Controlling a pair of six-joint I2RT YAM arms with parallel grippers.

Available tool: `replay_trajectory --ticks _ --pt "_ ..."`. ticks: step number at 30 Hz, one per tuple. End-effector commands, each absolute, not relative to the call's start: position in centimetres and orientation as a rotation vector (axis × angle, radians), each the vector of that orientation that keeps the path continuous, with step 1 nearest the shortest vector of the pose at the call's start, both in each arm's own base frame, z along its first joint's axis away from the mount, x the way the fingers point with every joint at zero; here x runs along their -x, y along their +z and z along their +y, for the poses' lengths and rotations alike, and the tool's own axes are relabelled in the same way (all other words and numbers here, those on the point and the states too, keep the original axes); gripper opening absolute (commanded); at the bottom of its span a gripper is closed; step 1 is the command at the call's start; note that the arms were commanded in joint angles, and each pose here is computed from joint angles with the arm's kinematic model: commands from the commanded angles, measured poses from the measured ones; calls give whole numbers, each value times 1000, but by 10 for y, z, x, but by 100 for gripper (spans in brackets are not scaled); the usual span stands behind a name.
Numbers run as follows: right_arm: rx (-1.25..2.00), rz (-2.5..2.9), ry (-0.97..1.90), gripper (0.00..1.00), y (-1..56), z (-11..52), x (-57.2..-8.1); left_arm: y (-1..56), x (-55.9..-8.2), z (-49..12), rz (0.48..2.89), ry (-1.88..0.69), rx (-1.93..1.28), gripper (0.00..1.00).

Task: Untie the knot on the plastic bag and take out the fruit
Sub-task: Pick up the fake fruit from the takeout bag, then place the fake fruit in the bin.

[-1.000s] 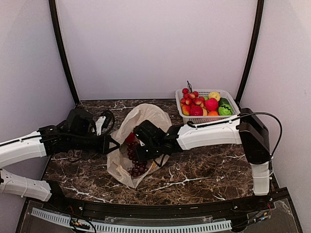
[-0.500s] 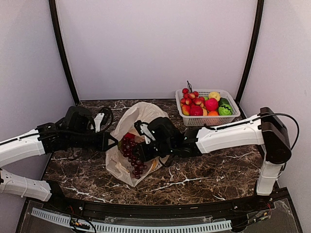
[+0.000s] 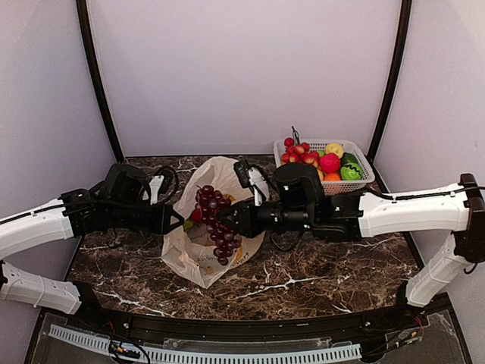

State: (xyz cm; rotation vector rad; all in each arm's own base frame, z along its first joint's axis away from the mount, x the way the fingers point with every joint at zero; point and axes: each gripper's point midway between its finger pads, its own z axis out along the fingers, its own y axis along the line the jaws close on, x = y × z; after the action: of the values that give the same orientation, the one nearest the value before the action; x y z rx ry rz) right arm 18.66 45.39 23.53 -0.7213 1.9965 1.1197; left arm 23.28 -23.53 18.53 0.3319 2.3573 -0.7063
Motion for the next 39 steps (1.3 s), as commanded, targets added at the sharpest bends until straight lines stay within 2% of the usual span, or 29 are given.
replay_trajectory --ticks 1,2,4,5,6,8,10,12,22,33,39 --pt "587 1927 1048 7 277 430 -201 188 -233 -232 2366 -696 -328 1" --pt "569 1938 1004 7 280 422 -205 190 -234 -231 2363 -688 -322 2" --pt "538 1958 913 7 286 405 -213 197 -235 -227 2357 -668 -315 22" --pt "518 1968 868 7 289 396 -217 198 -235 -224 2358 -647 -319 47" --pt "498 1974 833 8 294 386 -222 208 -236 -224 2343 -648 -321 67" --pt "463 1983 770 9 302 365 -229 217 -236 -215 2353 -585 -330 85" --pt "435 2000 711 9 307 345 -237 229 -237 -208 2355 -535 -345 95" --pt "408 2015 653 10 312 325 -247 239 -238 -203 2352 -507 -361 98" --pt "292 2160 390 10 303 251 -306 266 -263 -173 2323 -534 -366 99" --pt "101 2211 282 7 296 187 -401 235 -307 -101 2262 -437 -123 99" --pt "11 2210 274 8 291 159 -453 222 -318 -65 2226 -242 -51 99"
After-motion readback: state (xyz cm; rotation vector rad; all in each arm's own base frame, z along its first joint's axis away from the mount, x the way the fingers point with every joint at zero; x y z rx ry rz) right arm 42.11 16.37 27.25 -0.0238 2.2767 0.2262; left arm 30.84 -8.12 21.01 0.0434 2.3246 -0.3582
